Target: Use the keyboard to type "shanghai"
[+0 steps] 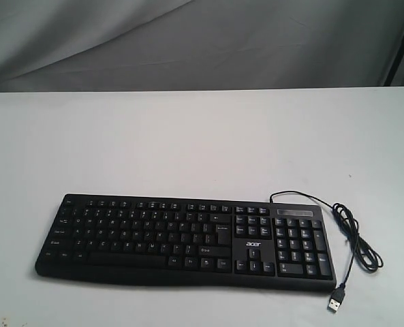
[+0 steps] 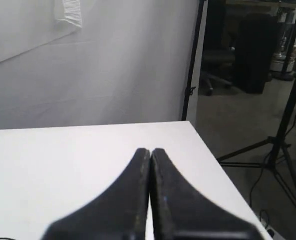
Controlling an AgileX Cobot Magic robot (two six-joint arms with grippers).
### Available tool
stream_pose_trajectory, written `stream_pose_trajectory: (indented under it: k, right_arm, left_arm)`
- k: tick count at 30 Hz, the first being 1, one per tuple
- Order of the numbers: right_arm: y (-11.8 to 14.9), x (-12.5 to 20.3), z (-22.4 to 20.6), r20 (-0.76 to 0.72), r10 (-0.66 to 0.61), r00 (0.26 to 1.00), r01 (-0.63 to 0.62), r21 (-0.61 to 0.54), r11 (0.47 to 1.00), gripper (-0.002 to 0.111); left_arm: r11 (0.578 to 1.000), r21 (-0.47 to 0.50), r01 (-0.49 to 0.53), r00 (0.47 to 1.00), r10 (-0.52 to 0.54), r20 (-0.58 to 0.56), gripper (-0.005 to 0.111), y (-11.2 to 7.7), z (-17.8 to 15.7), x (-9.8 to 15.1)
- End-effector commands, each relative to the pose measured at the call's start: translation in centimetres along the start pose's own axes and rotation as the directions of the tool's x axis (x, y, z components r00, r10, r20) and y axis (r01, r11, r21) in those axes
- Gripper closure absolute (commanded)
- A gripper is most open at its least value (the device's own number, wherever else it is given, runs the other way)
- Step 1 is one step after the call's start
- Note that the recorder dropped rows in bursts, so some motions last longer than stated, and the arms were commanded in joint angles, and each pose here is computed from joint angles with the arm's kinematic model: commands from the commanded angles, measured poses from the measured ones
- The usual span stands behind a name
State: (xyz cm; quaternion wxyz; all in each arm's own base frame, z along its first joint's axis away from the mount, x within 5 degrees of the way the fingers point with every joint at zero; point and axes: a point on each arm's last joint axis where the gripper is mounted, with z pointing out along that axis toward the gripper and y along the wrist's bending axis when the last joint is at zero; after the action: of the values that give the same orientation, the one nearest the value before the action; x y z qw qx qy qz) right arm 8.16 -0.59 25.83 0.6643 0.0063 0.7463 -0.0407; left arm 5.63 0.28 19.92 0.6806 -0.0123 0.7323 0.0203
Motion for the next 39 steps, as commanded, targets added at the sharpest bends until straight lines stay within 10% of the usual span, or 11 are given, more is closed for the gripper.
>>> stream_pose_trajectory:
  k: [1,39]
  right_arm:
    - [0.1,2.2,-0.5,0.012,0.043,0.999,-0.044,0.005,0.999,0.108]
    - [0.4,7.8,-1.9,-0.133,-0.012,0.991,0.012,-0.005,1.000,0.108]
  left_arm:
    - [1.000,0.007,0.002,1.000,-0.002,0.007,0.107,0.0,0.0,0.0]
    - [1.000,0.007,0.002,1.000,-0.002,0.007,0.107,0.0,0.0,0.0]
